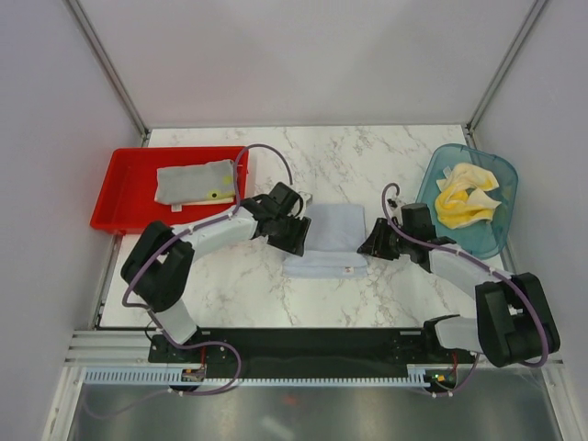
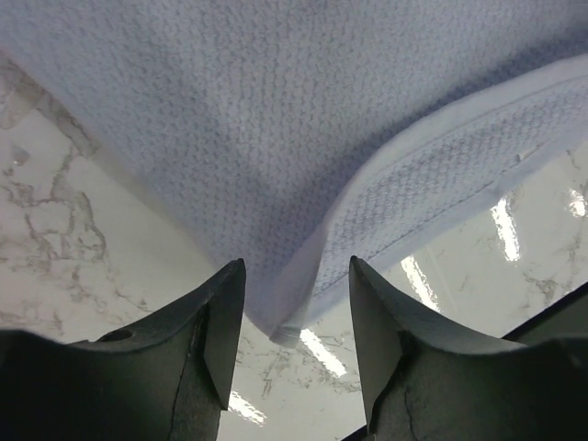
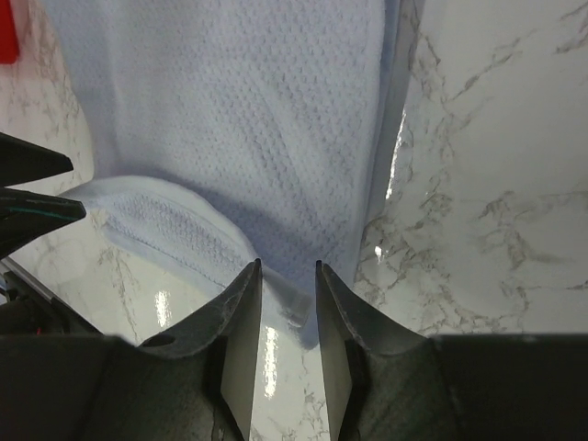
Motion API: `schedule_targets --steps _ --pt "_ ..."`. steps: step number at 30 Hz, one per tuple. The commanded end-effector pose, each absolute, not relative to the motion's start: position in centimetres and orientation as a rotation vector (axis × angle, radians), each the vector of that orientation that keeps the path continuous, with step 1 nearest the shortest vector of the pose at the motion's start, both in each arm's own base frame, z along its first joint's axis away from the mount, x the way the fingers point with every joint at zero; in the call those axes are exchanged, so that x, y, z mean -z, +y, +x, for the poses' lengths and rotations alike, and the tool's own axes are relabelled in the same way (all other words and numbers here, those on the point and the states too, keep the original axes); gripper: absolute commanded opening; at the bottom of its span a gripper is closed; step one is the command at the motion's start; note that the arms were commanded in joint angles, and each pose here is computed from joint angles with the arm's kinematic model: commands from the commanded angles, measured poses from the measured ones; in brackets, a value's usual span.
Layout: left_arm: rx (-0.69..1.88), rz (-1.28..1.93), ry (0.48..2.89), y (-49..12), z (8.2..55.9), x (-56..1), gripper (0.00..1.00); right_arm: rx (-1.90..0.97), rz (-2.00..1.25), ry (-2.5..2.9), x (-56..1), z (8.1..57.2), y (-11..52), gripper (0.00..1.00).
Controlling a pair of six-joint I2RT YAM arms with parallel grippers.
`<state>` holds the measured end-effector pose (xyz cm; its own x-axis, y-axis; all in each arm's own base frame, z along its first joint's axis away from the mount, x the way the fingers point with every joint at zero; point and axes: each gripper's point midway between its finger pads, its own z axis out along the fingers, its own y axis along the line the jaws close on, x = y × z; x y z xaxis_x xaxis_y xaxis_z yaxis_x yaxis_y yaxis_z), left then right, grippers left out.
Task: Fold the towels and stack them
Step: Fold the towel
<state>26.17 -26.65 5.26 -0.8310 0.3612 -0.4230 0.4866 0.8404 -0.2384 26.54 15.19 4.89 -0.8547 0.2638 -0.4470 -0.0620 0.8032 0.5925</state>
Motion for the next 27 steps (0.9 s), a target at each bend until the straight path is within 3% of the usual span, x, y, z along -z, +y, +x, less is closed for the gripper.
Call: schedule_targets --steps 1,5,18,20,23,27 --pt "0.628 0.612 2.636 -28.3 25.5 -6.6 0.56 -0.888 0.041 2.443 -5.9 25.8 16.1 0.37" --pt "0.645 0.628 2.644 -27.4 23.9 -6.4 0.46 -0.905 0.009 2.436 -6.3 24.4 16.0 0.36" --pt "0.869 0.711 2.628 -27.3 19.3 -8.3 0.41 -0.872 0.109 2.426 -6.9 22.8 15.0 0.31" --pt "0.869 0.698 2.609 -27.4 19.7 -9.3 0.43 -0.838 0.137 2.409 -7.4 23.4 14.7 0.32" --pt "0.655 0.573 2.632 -25.4 21.9 -9.3 0.51 -0.74 0.211 2.364 -8.7 25.4 13.6 0.37" --pt "0.454 0.372 2.59 -23.3 28.4 -11.5 0.54 -0.658 0.168 2.347 -10.2 29.0 13.4 0.38"
